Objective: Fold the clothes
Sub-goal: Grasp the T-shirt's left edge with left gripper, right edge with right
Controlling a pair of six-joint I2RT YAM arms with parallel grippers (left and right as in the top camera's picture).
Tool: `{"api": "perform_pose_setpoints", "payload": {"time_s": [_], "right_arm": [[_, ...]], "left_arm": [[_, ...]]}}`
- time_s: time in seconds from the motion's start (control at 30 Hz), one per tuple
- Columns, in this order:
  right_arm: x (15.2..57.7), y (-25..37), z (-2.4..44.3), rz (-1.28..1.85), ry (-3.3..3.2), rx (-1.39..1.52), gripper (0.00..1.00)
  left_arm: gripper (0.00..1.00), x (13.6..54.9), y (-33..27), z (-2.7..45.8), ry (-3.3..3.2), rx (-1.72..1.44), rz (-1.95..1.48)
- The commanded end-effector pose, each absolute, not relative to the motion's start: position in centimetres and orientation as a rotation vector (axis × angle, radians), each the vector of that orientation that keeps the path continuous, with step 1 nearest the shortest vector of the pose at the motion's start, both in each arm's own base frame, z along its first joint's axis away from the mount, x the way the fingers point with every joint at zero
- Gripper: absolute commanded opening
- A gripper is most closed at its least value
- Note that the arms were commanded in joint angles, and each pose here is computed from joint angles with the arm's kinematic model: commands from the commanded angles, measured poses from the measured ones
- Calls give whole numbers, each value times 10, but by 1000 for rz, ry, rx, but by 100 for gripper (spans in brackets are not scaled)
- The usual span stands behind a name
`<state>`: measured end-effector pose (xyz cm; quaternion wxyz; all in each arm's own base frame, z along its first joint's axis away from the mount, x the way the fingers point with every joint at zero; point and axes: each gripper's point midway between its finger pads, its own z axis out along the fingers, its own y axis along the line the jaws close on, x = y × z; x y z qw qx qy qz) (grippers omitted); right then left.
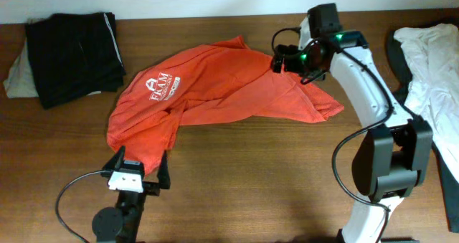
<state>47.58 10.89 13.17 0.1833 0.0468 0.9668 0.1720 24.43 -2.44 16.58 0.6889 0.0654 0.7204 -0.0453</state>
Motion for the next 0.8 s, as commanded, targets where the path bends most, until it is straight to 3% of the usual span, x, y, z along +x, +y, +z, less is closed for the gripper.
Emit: {"api": "perform_pose_setpoints", "payload": {"time_s": [0.0,0.17,0.33,0.4,0.47,0.57,0.77], "right_arm": [[475,113,132,501,2725,129,99],[474,112,132,501,2727,129,99],[473,112,131,495,2730,99,99],[472,112,131,484,2734,58,99],[471,107,129,443,2742,69,99],[474,99,127,376,2740,84,99],[479,99,130,376,2714,81,99]], "left_arm": [[99,242,-33,187,1580,196,-130],[99,270,4,209,1838,85,64],[99,331,11,191,2197,153,114],[99,344,25,176,2297,40,116],[99,348,72,156,2367,-248,146],[99,338,119,134,2402,-439,82],[99,317,120,77,2589,-526,-89]]}}
